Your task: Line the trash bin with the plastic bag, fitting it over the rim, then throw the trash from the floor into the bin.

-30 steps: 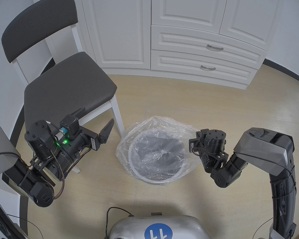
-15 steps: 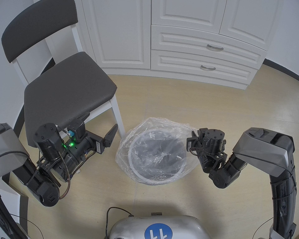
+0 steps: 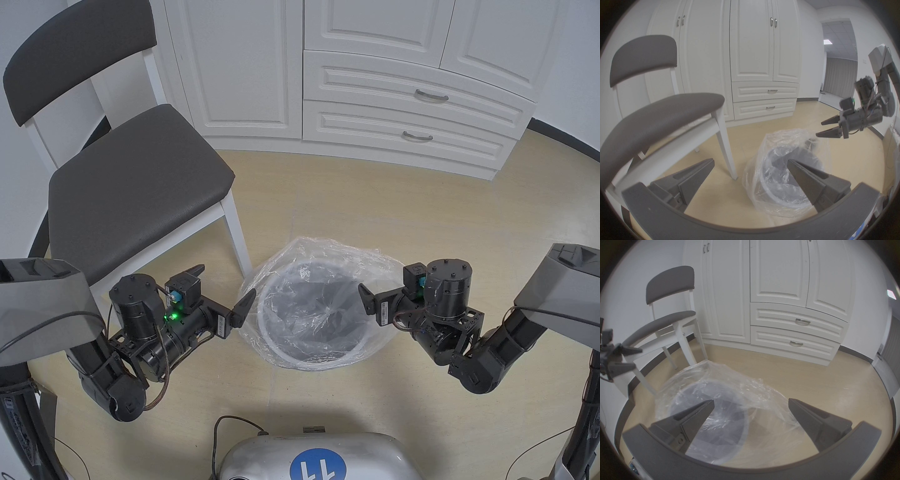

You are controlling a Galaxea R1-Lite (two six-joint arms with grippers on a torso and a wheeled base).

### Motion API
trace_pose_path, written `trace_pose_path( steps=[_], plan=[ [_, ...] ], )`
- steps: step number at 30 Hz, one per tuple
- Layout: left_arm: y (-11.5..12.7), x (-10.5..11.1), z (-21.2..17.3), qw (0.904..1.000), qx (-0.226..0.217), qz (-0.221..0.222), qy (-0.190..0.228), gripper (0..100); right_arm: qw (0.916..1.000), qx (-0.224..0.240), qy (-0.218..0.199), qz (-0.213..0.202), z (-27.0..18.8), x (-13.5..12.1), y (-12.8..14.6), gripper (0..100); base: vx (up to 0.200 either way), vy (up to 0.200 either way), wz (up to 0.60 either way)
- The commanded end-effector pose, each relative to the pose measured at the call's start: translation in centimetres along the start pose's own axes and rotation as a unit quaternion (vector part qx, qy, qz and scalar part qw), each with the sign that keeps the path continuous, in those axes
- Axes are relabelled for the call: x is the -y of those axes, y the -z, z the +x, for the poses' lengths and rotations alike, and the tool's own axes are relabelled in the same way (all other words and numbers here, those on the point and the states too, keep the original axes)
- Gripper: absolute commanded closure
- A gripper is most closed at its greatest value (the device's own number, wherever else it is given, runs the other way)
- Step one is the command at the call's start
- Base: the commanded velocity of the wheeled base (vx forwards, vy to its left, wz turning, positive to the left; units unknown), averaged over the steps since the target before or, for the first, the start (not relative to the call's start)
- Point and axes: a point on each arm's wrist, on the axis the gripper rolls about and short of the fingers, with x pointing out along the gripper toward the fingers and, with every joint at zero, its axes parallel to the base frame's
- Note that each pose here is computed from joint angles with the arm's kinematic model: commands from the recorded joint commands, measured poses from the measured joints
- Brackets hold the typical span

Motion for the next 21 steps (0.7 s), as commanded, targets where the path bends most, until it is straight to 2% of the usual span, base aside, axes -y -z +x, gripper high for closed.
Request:
trace_pose_path(
  steps=[1,7,9,10,12,16,21],
  plan=[
    [2.0,0.6,2.0,0.9988,-0.017,-0.045,0.008,0,0.9991,-0.044,0.001,-0.001,-0.2,1.9,-0.2,0,0.0,0.0,0.0],
    [2.2,-0.2,2.7,0.9954,-0.011,-0.09,0.032,0,0.9952,-0.088,0.013,0.041,1.8,2.2,0.0,0,0.0,0.0,0.0],
    [2.4,-0.2,3.1,0.9953,-0.011,-0.091,0.031,0,0.994,-0.094,0.016,0.054,2.6,2.1,0.2,0,0.0,0.0,0.0],
    [3.0,-0.4,3.8,0.9954,-0.012,-0.092,0.025,0,0.992,-0.099,0.02,0.076,3.8,1.7,0.5,0,0.0,0.0,0.0],
    [3.9,-0.8,4.5,0.9954,-0.019,-0.093,0.018,0,0.9891,-0.109,0.027,0.096,5.2,1.4,1.2,0,0.0,0.0,0.0],
    [5.7,-1.7,5.7,0.9951,-0.029,-0.094,0.004,0,0.9863,-0.116,0.037,0.112,6.7,1.2,2.1,0,0.0,0.0,0.0],
    [6.4,-2.3,6.1,0.9948,-0.033,-0.096,-0.002,0,0.9852,-0.112,0.038,0.123,7.4,1.1,2.4,0,0.0,0.0,0.0]
  ],
)
